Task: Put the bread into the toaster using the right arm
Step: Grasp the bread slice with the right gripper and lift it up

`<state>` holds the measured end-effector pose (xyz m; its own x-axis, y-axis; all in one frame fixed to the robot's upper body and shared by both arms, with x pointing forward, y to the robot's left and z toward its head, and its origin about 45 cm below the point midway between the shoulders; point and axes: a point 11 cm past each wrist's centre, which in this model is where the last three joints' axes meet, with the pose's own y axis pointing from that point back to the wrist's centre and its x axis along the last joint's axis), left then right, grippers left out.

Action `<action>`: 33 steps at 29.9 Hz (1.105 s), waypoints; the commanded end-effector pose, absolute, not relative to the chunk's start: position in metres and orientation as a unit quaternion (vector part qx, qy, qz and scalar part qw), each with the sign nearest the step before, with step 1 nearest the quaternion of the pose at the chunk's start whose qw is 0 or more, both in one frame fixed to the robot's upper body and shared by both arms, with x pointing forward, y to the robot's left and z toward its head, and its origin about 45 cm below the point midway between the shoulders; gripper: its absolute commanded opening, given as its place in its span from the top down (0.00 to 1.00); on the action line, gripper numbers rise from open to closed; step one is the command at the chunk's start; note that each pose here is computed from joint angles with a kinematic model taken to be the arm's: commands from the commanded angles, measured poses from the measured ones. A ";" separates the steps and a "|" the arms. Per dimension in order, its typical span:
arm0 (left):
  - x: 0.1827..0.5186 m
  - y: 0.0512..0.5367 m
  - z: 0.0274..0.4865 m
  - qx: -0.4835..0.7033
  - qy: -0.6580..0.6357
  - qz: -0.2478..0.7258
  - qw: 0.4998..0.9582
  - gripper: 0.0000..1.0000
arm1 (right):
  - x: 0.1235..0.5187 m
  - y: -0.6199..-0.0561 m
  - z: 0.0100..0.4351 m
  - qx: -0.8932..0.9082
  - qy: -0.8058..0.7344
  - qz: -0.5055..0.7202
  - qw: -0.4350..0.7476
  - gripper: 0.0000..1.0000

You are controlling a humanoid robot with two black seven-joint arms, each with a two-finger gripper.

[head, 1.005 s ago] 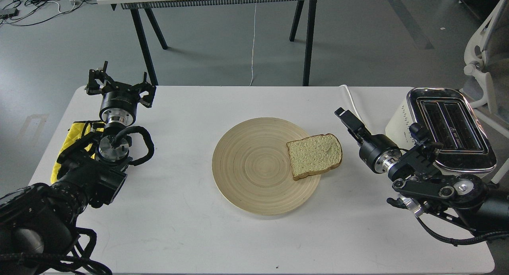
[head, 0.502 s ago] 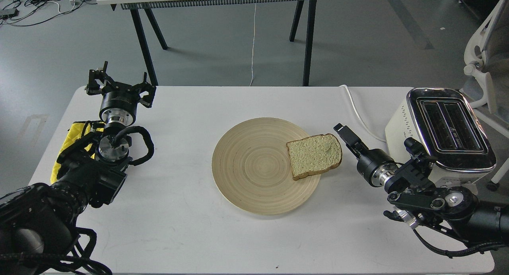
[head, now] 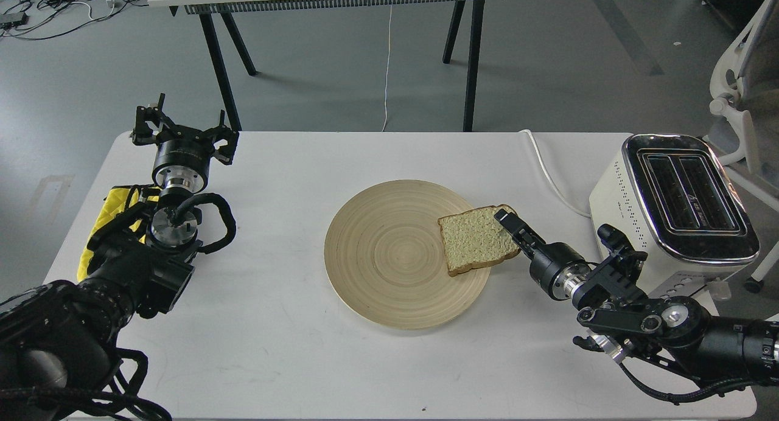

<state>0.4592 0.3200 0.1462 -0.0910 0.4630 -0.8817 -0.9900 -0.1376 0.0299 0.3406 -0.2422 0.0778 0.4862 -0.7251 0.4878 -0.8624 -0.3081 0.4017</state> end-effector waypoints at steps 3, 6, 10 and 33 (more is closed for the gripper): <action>0.459 0.320 0.146 -0.379 0.347 0.652 0.557 0.00 | 0.346 -0.245 0.084 0.797 -0.509 0.105 0.309 1.00; 0.459 0.321 0.146 -0.379 0.347 0.652 0.557 0.00 | 0.349 -0.241 0.089 0.799 -0.512 0.103 0.298 1.00; 0.459 0.320 0.146 -0.379 0.347 0.652 0.557 0.00 | 0.361 -0.232 0.109 0.801 -0.531 0.096 0.258 1.00; 0.459 0.320 0.146 -0.379 0.347 0.652 0.557 0.00 | 0.356 -0.464 0.348 0.643 -0.628 0.332 0.287 1.00</action>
